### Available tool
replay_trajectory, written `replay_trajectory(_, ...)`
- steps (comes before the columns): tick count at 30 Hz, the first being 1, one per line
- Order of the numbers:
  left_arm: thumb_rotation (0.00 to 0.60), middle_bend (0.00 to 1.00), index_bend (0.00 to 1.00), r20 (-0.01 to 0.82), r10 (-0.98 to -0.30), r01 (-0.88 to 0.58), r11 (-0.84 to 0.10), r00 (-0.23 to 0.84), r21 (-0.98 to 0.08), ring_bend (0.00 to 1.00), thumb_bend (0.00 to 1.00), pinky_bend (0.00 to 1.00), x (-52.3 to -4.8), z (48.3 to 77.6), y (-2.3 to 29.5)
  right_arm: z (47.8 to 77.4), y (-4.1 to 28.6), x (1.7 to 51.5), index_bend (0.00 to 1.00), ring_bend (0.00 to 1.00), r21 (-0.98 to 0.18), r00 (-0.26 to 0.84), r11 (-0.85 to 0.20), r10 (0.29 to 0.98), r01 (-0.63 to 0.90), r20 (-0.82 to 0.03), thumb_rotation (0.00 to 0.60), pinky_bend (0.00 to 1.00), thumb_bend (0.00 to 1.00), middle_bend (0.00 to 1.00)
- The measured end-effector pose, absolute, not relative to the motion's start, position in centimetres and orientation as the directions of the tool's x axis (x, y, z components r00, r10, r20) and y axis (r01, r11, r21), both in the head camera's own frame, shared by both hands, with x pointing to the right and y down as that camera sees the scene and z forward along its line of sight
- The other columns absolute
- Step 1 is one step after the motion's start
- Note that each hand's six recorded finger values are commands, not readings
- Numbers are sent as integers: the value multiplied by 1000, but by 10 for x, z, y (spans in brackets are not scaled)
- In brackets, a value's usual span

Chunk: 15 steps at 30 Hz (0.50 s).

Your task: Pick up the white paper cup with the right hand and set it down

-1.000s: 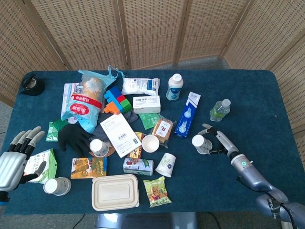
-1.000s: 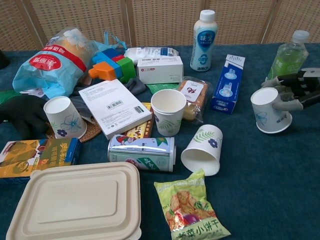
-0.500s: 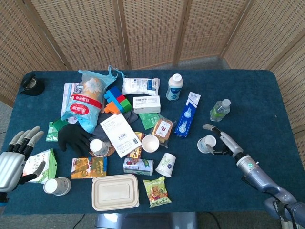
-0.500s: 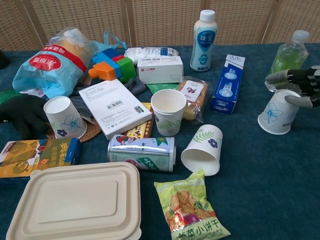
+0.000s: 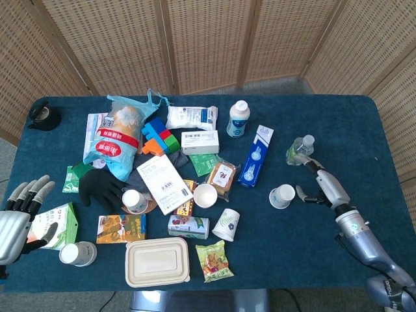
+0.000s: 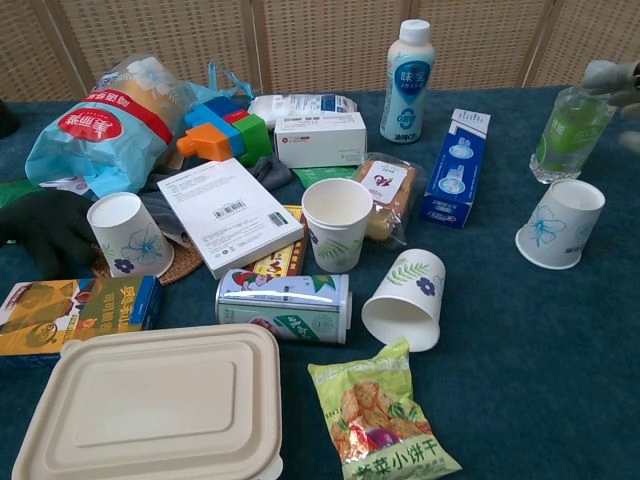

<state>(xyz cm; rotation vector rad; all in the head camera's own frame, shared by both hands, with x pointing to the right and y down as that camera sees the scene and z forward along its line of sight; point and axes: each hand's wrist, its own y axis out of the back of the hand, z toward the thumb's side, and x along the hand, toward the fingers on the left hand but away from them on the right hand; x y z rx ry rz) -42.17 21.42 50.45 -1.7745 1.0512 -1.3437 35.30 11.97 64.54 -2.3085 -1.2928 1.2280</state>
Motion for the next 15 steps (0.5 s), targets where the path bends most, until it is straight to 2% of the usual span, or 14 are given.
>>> replay_trajectory(10,600,51,0,460,-880,-195,-475,120,-858,0,441,0,-426,518,222,610,128,370,112,0,-806,131,-495,868,324,-480,600,0,527,0)
replay_trajectory(15,600,52,0,471,-876,-185,-483,106,-856,0,440,0,-427,526,224,592,138,381,114,0,-886,56,-422,906,191,-420,600,0,527,0)
